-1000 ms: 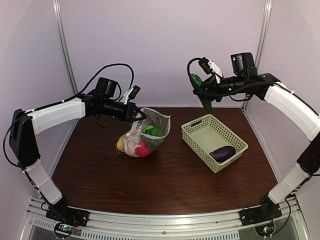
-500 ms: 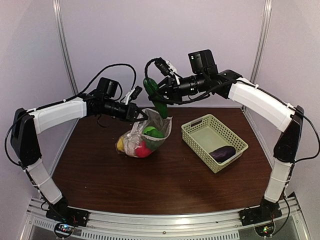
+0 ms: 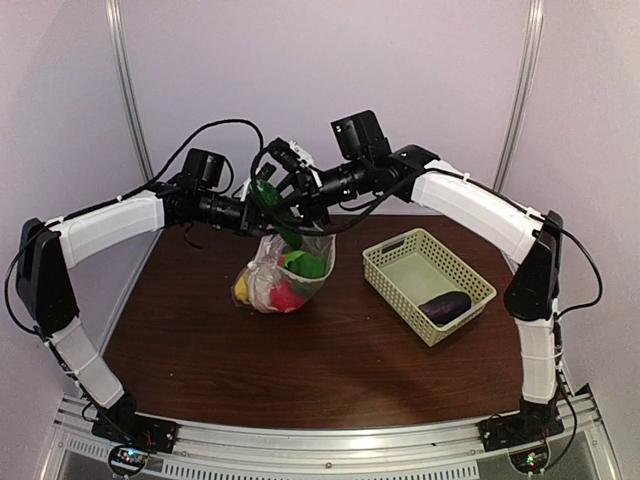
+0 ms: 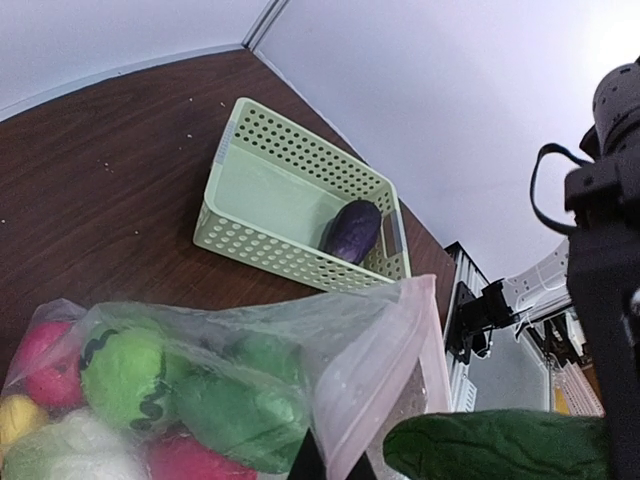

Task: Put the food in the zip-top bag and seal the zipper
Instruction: Place the fake vegetable in the zipper food storage bag.

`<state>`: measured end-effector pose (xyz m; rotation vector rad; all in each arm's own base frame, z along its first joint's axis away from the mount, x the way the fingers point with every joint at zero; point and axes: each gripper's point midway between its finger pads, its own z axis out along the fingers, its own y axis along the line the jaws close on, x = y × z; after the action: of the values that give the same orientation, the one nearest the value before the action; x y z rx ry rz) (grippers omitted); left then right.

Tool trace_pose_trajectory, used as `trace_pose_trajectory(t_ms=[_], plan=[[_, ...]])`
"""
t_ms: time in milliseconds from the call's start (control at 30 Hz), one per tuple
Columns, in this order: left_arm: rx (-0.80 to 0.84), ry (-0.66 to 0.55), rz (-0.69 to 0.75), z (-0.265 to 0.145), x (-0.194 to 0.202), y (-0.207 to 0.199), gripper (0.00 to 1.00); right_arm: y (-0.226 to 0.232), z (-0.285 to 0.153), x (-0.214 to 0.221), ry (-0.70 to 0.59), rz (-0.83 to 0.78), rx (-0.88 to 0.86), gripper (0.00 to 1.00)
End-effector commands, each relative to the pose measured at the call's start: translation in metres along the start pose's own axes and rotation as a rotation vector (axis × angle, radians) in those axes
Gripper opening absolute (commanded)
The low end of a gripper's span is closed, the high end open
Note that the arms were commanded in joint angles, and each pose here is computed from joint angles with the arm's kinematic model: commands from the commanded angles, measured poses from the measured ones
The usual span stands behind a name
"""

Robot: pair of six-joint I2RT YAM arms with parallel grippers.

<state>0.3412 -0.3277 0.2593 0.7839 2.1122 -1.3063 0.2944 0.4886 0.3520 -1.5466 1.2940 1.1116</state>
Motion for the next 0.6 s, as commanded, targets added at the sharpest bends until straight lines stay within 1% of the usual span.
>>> trace_pose_trajectory(t_ms=[0, 67, 167, 267, 433, 567], plan=[[0.06, -0.084, 0.097, -0.025, -0.029, -0.029, 0.0, 0.017, 0.012, 0.009, 0.051, -0.075, -0.062, 0.43], [0.06, -0.091, 0.093, -0.029, -0.031, -0.028, 0.0, 0.019, 0.014, 0.017, 0.072, -0.088, -0.069, 0.46], [0.055, -0.1, 0.086, -0.033, -0.033, -0.025, 0.0, 0.019, 0.018, 0.031, 0.115, -0.106, -0.067, 0.58], [0.051, -0.106, 0.078, -0.034, -0.034, -0.021, 0.0, 0.019, 0.017, 0.034, 0.129, -0.105, -0.061, 0.64], [0.053, -0.103, 0.067, -0.032, -0.033, -0.019, 0.0, 0.024, 0.003, 0.016, 0.118, -0.118, -0.036, 0.67], [0.002, -0.112, 0.04, -0.032, -0.033, -0.007, 0.0, 0.04, -0.019, 0.002, 0.144, -0.156, -0.016, 0.71]])
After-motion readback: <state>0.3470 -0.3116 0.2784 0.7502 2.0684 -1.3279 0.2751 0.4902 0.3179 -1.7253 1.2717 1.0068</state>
